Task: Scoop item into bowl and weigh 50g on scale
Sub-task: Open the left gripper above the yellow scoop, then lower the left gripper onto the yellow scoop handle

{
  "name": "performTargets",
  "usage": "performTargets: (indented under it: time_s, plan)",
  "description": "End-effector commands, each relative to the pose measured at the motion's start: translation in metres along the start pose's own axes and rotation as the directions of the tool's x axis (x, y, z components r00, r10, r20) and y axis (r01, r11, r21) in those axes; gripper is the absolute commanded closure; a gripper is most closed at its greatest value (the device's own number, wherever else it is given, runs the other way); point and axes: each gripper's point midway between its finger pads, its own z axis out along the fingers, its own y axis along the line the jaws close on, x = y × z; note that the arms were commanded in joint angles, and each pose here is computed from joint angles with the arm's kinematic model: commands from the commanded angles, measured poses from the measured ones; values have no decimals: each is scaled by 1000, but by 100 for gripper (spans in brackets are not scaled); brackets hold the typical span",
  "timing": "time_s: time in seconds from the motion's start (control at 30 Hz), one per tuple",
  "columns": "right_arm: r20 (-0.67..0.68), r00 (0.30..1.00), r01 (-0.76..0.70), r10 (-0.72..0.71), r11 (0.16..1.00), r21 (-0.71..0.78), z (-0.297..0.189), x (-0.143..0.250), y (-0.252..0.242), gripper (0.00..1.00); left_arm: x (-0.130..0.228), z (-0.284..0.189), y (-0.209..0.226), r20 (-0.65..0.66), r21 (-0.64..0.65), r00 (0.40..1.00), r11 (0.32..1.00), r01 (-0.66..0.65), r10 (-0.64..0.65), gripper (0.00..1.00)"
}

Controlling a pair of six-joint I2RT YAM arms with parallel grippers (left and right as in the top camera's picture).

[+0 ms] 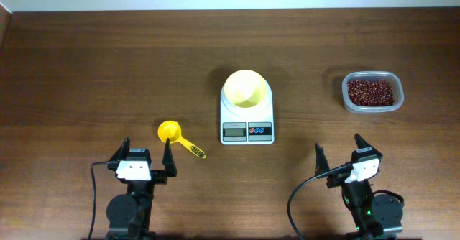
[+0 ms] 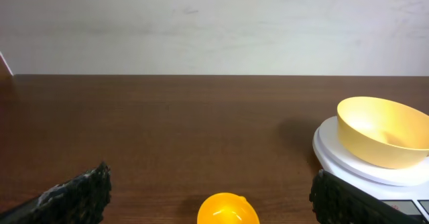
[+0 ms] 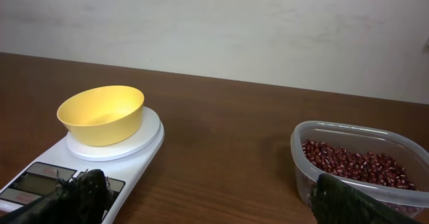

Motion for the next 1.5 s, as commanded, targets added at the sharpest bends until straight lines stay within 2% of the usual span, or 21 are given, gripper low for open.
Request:
performTargets:
  time_s: [0.0,0.17,0.33,0.4,0.5,0.7,0.83,0.9,1.1,1.23,1.3,1.37,1.47]
  plan:
    - [-7,1000,-1,1,1000,15,0,4,-2,1,-18,-1,0,82,4,996,1000,16,-16,1]
    - [-7,1000,-1,1,1000,15,0,4,-2,1,-83,-15,-4,344,29,939,1000,6,-15,1]
    - [-7,1000,-1,1,1000,15,0,4,-2,1,-114,-29,9,472,-36,881,999,40,-18,1]
    - [-7,1000,-1,1,1000,14,0,4,-2,1,-121,-33,14,498,-71,867,997,35,5,1]
    - [-7,1000,-1,1,1000,14,0,4,-2,1,-132,-40,15,528,-124,843,991,-42,102,1]
    - [-7,1000,-1,1,1000,15,0,4,-2,1,-153,-46,29,533,-196,839,981,-1,107,1]
    - [-7,1000,-1,1,1000,14,0,4,-2,1,-172,-34,35,447,-232,886,973,-18,123,1]
    - [-7,1000,-1,1,1000,15,0,4,-2,1,-186,-10,37,329,-243,936,969,-44,125,1]
    - [-7,1000,-1,1,1000,15,0,4,-2,1,-180,41,33,57,-209,990,971,-117,132,1]
    - [-7,1000,-1,1,1000,14,0,4,-2,1,-158,69,31,-155,-176,983,977,-121,94,1]
    - [-7,1000,-1,1,1000,14,0,4,-2,1,-141,80,23,-263,-116,960,985,-128,93,1]
    - [-7,1000,-1,1,1000,14,0,4,-2,1,-124,84,16,-336,-88,941,993,-78,45,1]
    - [-7,1000,-1,1,1000,15,0,4,-2,1,-97,84,8,-433,-35,900,997,-64,43,1]
